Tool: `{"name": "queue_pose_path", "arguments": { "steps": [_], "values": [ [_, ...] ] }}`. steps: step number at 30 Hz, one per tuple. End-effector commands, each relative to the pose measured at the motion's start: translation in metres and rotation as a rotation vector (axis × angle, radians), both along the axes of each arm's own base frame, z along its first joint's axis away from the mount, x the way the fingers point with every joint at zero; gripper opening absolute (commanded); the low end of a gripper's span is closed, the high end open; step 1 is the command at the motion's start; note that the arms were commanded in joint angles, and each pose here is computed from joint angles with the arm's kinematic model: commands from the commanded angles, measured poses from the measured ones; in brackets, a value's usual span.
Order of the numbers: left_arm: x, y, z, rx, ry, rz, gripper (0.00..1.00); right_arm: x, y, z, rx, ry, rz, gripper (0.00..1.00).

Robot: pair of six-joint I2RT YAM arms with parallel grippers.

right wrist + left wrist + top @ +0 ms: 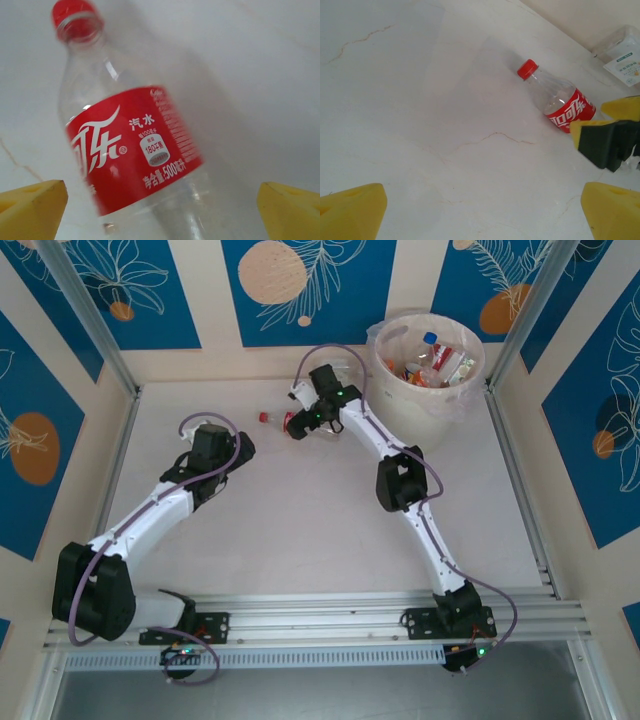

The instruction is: Put the plastic bottles in the bin

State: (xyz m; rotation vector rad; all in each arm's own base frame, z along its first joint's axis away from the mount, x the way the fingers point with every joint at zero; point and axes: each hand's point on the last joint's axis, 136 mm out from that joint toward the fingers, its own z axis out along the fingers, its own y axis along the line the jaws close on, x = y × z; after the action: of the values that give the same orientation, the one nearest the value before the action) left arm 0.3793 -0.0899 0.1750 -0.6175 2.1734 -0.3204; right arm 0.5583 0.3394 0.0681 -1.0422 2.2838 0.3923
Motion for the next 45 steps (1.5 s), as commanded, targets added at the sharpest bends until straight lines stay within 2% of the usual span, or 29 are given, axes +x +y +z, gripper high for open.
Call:
{"name": "queue_pose_path", "arguments": {
  "steps": [1,10,18,23,30,36,41,45],
  "values": [
    [-0.002,0.01,0.0,0.017,-0.007,0.025,1.0,-0.019,0.007,0.013,0.017,0.035,0.068,0.96],
    [-0.003,0.009,-0.003,0.012,-0.001,0.025,1.0,-0.039,0.001,-0.01,-0.088,0.085,0.095,0.9],
    [-0.002,0.008,-0.005,-0.002,0.001,0.027,1.0,-0.031,-0.006,-0.01,-0.133,0.054,0.069,0.89],
    [-0.003,0.01,-0.003,-0.003,-0.004,0.032,1.0,-0.041,-0.003,-0.017,-0.161,0.071,0.095,0.78],
    [-0.008,0.014,0.002,0.007,-0.016,0.041,1.0,-0.056,0.011,-0.014,-0.149,0.095,0.128,0.54],
    [-0.009,0.017,0.006,0.006,-0.025,0.048,1.0,-0.067,0.025,0.024,-0.078,0.087,0.125,0.35],
    [-0.011,0.021,0.012,0.009,-0.037,0.055,1.0,-0.071,0.032,0.087,0.015,0.023,0.083,0.35],
    [-0.013,0.024,0.016,0.011,-0.047,0.059,1.0,-0.074,0.024,0.155,0.098,-0.04,-0.008,0.34]
  ]
}}
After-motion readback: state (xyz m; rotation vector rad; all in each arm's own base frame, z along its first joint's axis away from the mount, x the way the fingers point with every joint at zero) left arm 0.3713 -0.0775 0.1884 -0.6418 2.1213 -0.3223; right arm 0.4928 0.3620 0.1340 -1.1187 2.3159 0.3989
